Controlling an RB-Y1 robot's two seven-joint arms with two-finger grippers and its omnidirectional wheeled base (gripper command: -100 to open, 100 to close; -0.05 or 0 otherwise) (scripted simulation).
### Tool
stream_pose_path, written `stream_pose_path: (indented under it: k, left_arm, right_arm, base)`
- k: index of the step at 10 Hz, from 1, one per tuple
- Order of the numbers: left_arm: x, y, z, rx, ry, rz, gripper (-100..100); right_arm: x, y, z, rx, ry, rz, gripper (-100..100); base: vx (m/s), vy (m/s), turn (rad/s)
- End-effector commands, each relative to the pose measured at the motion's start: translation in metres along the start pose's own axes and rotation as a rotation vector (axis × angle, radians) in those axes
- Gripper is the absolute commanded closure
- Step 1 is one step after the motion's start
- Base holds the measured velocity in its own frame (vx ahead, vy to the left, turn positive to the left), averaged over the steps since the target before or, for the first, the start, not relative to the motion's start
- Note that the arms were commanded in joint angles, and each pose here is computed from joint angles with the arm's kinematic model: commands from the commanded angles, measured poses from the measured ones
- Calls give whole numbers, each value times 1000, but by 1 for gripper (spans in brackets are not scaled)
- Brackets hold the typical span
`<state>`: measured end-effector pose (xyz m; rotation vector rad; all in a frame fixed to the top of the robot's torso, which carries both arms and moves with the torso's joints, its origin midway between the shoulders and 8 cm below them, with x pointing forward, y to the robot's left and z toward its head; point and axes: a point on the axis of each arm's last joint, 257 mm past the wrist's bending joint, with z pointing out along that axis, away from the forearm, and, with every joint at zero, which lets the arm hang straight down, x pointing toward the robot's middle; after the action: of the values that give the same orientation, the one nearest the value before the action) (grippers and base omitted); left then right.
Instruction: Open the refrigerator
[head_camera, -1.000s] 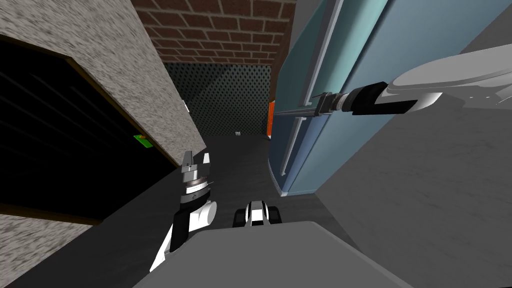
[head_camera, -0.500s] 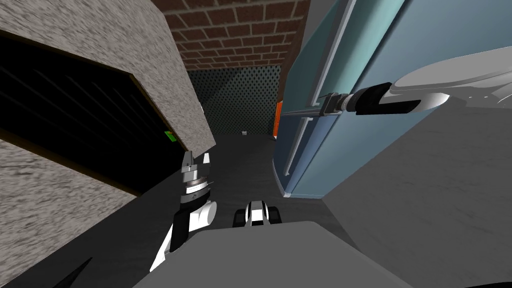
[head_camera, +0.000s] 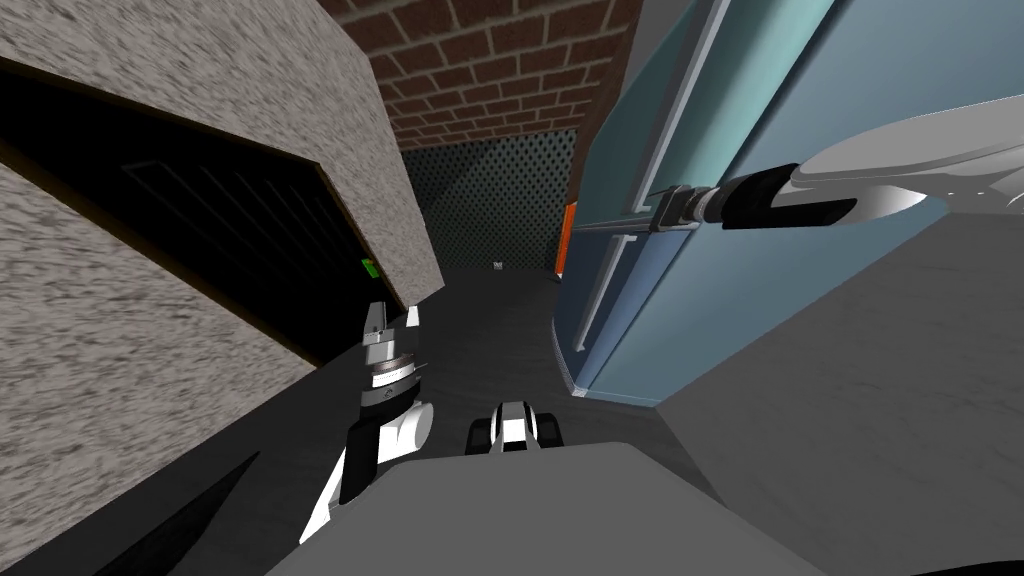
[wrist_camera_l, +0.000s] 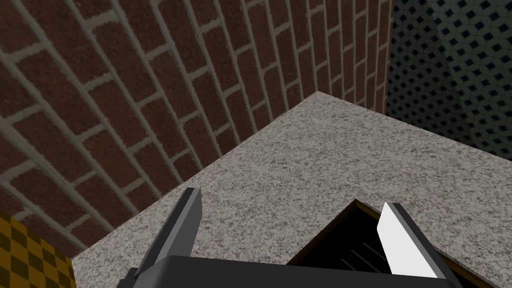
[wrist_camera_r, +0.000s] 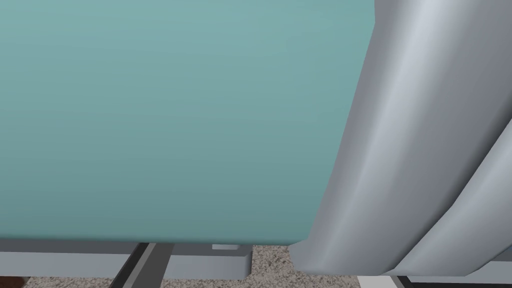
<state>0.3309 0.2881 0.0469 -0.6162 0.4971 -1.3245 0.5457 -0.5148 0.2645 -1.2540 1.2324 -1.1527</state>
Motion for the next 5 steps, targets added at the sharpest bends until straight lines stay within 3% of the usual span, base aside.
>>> stream_pose_path:
  k: [1, 2, 4, 5]
  left_arm:
    - [0, 0, 0, 0, 0, 0, 0]
    - [0, 0, 0, 0, 0, 0, 0]
    - [0, 0, 0, 0, 0, 0, 0]
    - [0, 0, 0, 0, 0, 0, 0]
  right_arm:
    - [31, -7, -2, 13, 71, -4, -100]
    - [48, -7, -4, 12, 110, -7, -100]
    - [47, -3, -3, 4, 106, -5, -100]
    - [33, -8, -3, 15, 76, -3, 100]
  base:
    - [-108, -7, 276]
    - [-148, 7, 406]
    - [-84, -6, 96]
    - [65, -11, -282]
